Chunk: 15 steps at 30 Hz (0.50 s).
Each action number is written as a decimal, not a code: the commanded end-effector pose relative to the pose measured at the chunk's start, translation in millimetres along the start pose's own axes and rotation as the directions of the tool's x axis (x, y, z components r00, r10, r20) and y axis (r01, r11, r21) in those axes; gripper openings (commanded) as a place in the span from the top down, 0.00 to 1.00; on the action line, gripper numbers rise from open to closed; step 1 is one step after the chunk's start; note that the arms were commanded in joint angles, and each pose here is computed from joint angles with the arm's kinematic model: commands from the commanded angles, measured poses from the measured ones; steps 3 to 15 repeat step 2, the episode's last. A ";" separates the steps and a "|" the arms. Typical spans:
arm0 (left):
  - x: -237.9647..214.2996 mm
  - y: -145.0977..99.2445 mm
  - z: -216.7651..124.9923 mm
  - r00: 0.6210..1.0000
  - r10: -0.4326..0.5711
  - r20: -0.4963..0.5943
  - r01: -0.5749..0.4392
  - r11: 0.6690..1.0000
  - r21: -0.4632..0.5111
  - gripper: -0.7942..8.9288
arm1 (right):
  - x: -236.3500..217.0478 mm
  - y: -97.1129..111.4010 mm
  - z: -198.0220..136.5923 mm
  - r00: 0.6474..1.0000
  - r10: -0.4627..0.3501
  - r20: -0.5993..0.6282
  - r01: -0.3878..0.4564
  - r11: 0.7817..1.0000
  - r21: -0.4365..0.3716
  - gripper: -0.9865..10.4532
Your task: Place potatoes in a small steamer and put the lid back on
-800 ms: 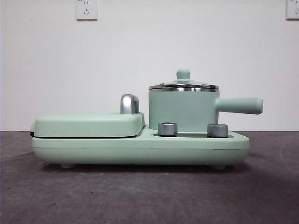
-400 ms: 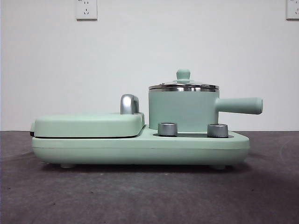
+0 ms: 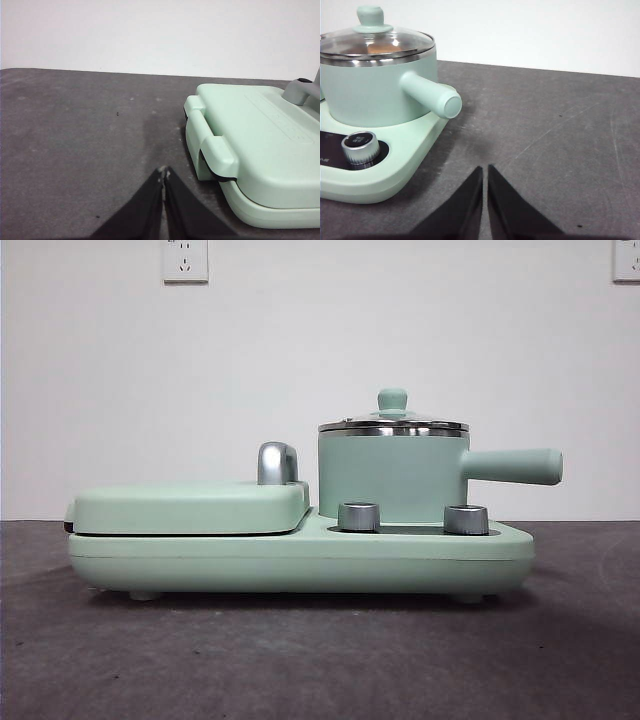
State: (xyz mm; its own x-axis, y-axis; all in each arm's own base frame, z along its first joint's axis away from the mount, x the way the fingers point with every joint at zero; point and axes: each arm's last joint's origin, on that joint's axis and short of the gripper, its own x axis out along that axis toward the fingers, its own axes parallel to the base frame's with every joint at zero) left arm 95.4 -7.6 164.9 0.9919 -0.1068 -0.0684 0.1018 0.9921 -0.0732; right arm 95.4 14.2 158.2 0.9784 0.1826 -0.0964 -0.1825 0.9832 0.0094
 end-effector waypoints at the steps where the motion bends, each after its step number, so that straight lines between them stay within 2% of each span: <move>1: 1.5 0.2 -5.2 1.000 -0.003 -0.005 0.003 1.000 -0.002 0.91 | 0.3 0.3 -0.1 1.000 0.003 0.008 -0.003 1.000 0.008 0.90; 15: 1.5 0.2 -5.2 1.000 -0.003 -0.005 0.003 1.000 -0.002 0.91 | 0.3 0.3 -0.1 1.000 0.003 0.008 -0.003 1.000 0.008 0.90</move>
